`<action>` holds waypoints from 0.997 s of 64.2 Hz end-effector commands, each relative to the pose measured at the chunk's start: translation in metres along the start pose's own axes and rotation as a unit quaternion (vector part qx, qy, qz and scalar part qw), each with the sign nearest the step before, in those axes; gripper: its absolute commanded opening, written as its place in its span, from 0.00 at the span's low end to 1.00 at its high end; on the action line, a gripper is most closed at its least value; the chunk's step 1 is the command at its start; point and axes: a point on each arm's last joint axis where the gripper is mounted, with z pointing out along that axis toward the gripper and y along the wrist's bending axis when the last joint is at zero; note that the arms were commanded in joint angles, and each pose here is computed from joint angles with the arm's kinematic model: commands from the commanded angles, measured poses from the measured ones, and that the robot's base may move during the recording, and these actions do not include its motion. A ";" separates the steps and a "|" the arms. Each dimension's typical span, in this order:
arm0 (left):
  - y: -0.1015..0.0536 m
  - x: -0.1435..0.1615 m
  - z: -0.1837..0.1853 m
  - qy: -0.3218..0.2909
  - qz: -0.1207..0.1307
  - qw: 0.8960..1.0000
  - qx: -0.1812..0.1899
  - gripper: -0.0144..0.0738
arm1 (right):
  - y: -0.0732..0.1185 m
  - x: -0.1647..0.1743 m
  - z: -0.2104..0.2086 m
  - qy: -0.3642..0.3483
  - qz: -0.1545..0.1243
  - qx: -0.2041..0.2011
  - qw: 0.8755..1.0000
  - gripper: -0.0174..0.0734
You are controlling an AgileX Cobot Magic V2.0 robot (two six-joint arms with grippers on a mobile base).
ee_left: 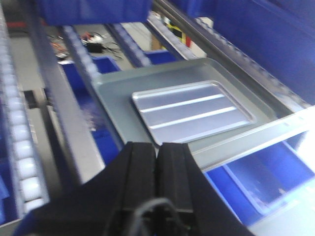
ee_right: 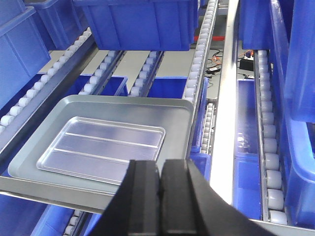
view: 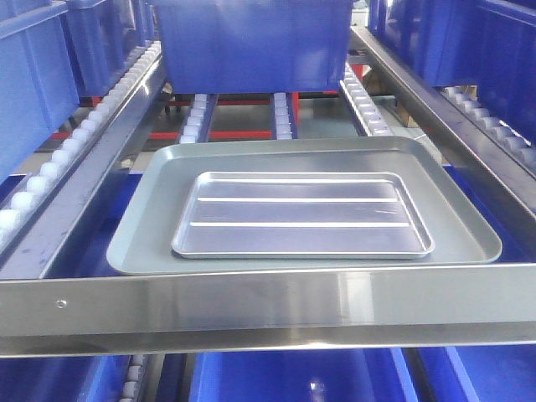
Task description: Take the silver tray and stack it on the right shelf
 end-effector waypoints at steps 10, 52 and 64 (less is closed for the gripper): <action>0.011 0.023 0.003 -0.113 -0.006 0.985 -0.127 0.06 | 0.002 -0.014 -0.001 -0.046 -0.011 -0.007 0.999 0.25; 0.029 0.070 0.023 -0.179 -0.013 0.960 -0.216 0.06 | 0.002 -0.014 -0.001 -0.046 -0.011 -0.007 0.999 0.25; 0.029 0.070 0.023 -0.179 -0.013 0.960 -0.216 0.06 | 0.002 -0.014 -0.001 -0.046 -0.011 -0.007 0.999 0.25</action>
